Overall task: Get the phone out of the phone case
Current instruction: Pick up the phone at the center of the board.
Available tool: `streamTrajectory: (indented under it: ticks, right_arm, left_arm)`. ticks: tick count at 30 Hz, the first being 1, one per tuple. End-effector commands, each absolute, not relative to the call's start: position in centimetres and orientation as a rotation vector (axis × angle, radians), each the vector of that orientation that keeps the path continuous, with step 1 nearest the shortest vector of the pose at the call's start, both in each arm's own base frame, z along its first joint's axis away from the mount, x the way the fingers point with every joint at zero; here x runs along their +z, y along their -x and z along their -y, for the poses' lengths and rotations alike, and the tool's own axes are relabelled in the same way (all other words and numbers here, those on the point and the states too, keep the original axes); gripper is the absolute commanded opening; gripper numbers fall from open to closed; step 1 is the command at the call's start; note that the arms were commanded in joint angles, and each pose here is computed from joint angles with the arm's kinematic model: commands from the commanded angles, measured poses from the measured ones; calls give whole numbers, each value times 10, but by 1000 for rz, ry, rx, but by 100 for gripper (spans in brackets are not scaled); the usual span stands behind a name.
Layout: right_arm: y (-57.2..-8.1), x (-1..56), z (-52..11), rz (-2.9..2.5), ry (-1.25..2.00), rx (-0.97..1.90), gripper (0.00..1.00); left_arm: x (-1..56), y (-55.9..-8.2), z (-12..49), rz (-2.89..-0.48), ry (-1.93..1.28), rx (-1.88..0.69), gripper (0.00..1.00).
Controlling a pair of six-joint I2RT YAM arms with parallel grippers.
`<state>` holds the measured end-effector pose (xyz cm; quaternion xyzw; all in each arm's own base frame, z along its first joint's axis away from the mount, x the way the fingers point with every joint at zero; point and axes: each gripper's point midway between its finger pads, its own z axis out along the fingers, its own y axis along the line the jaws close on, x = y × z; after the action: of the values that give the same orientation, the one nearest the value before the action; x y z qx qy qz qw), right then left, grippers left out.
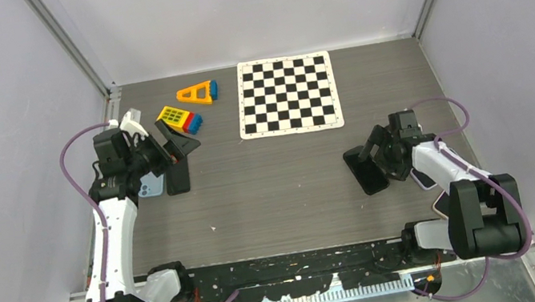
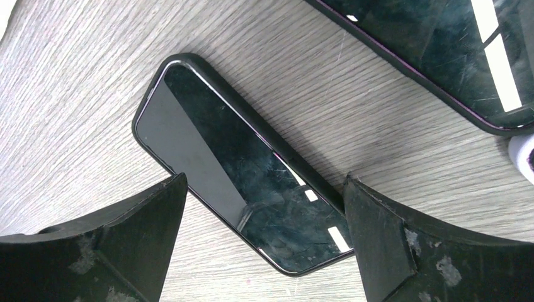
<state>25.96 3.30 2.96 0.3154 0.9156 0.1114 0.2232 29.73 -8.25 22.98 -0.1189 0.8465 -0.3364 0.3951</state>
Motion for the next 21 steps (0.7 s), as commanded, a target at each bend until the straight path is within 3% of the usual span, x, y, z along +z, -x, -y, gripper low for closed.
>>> streamTrajectory:
  ticks: [1,9,21]
  right_arm:
    - [-243,28,-51,-2555,-864,415,100]
    - [-225,22,-77,-2609,-770,356,100]
    - [-245,17,-59,-2660,-629,-97,100]
  left_arm:
    - [242,-300,81,-2114,274,-843,100]
    - [236,-302,75,-2132,314,-811,100]
    - [232,-301,68,-2147,339,-752,100]
